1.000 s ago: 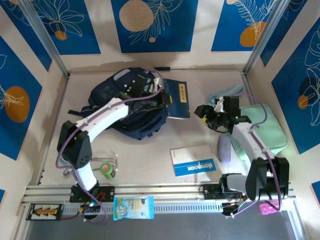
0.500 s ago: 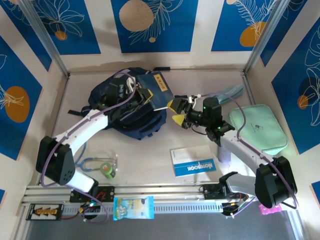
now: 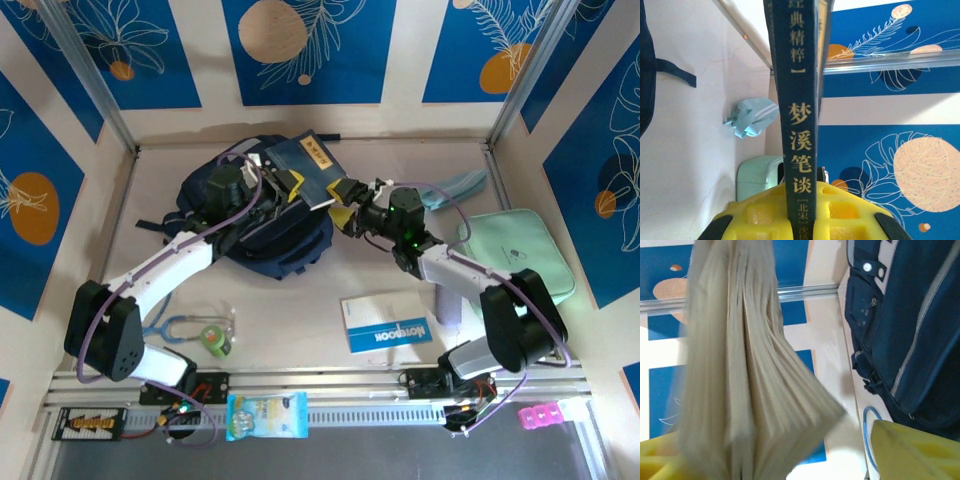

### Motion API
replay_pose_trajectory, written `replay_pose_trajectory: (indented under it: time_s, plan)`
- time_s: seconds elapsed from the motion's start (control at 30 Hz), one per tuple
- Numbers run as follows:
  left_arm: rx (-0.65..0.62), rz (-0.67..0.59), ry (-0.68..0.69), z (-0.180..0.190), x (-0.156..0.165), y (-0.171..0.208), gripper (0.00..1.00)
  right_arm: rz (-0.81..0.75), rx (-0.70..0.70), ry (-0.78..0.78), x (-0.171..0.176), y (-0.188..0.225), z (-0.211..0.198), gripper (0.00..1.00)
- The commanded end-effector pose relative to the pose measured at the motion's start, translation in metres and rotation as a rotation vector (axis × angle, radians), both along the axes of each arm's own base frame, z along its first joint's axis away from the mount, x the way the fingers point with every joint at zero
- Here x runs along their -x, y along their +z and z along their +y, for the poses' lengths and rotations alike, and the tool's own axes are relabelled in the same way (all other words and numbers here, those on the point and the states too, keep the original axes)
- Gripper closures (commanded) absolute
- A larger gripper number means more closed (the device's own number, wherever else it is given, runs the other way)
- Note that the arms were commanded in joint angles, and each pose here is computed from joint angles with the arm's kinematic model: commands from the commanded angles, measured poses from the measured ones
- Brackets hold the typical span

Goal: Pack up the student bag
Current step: Pass the book.

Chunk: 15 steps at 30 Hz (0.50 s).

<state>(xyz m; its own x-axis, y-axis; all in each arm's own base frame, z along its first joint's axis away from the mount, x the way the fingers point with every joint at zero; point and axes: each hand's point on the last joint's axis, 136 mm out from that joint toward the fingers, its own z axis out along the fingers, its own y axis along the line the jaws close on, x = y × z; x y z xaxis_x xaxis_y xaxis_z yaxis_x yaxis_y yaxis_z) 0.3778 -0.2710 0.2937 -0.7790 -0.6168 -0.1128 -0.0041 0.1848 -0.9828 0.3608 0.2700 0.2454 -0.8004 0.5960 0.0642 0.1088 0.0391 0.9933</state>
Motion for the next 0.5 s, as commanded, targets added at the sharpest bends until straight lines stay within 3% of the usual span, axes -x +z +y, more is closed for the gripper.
replay_pose_trajectory:
  time_s: [0.0, 0.17, 0.33, 0.47]
  plan:
    - [0.099, -0.073, 0.004, 0.001, -0.001, 0.031, 1.0, -0.048, -0.084, -0.044, -0.013, 0.029, 0.007, 0.38]
    - [0.145, -0.07, -0.002, 0.0, -0.001, 0.034, 1.0, -0.024, -0.137, -0.095, -0.017, 0.027, 0.006, 0.56]
    - [0.106, -0.082, 0.001, 0.005, 0.0, 0.025, 0.9, 0.017, -0.129, -0.133, -0.016, 0.02, -0.002, 0.9]
    - [-0.056, -0.076, -0.005, 0.014, 0.006, 0.001, 0.52, 0.039, -0.007, -0.166, -0.009, 0.01, -0.015, 0.97]
